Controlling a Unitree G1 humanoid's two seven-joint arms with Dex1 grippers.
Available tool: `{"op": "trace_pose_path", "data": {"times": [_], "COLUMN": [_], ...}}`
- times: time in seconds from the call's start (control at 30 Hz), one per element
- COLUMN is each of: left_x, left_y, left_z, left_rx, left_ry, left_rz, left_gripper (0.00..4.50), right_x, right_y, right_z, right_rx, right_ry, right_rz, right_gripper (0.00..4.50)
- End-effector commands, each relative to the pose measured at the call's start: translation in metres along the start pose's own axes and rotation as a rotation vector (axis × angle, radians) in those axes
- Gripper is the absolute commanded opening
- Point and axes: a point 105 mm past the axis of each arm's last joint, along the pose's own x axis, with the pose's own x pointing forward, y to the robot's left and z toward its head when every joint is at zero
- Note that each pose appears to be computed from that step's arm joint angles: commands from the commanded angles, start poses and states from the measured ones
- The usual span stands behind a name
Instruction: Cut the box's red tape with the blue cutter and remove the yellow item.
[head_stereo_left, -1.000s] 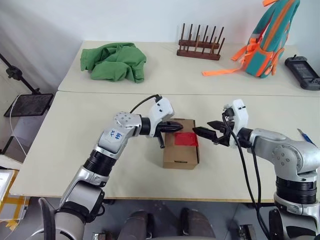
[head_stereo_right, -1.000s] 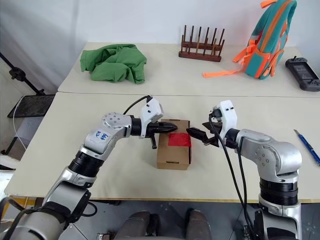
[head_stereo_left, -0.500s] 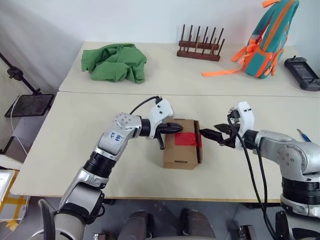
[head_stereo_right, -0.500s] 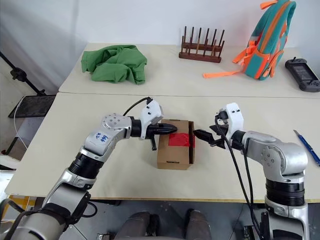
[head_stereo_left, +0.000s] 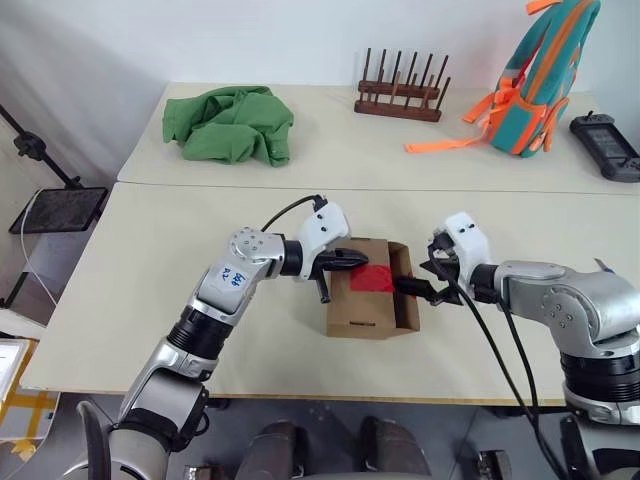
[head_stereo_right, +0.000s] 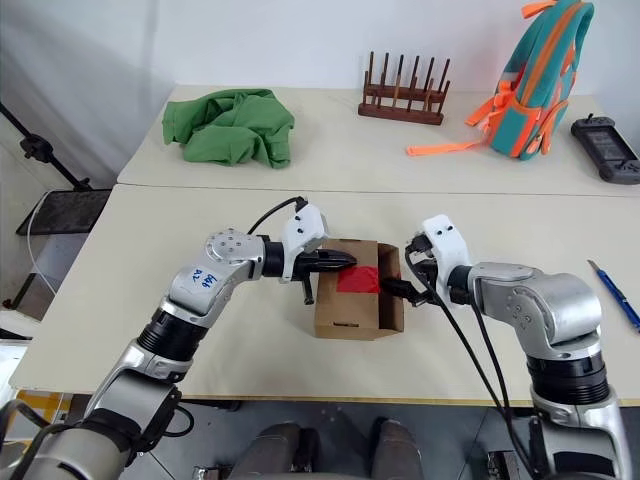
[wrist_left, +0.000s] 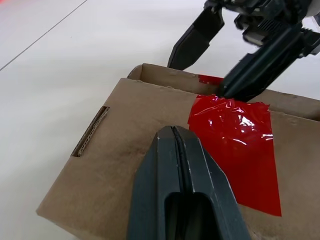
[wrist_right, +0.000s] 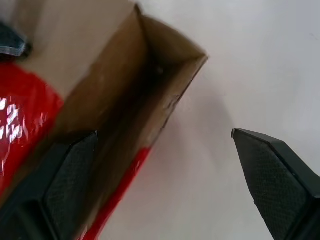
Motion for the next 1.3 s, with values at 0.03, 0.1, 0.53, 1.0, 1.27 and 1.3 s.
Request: {"op": "trace_pose_path", "data": {"times": [0.03,0.1,0.53,1.0,1.27,1.3], "left_x": [0.003,0.003,0.002,0.0,-0.002,-0.003], "left_y": [-0.006,-0.006,-0.006,-0.006,-0.006,-0.007], "left_z": [-0.016,-0.016,-0.016,-0.017,-0.017,-0.017], "left_rx": [-0.03,-0.03,-0.026,-0.028,-0.028,-0.028], "left_ry": [0.05,0.049,0.056,0.053,0.053,0.054], "left_rz": [-0.015,-0.014,-0.015,-0.008,0.004,0.005], "left_gripper": [0.0,0.0,0.0,0.0,0.0,0.0], "right_x": [-0.001,0.0,-0.006,0.017,0.031,0.033], "right_y": [-0.007,-0.015,-0.017,0.013,0.026,0.027], "right_z": [-0.011,-0.024,-0.023,-0.02,-0.024,-0.022], "right_rx": [-0.152,-0.25,0.052,0.413,0.417,0.435], "right_ry": [0.031,0.08,-0.029,0.036,0.115,0.111], "right_rz": [-0.074,-0.118,-0.007,0.386,0.438,0.447], "right_gripper": [4.47,4.47,4.47,4.47,2.51,2.19]}}
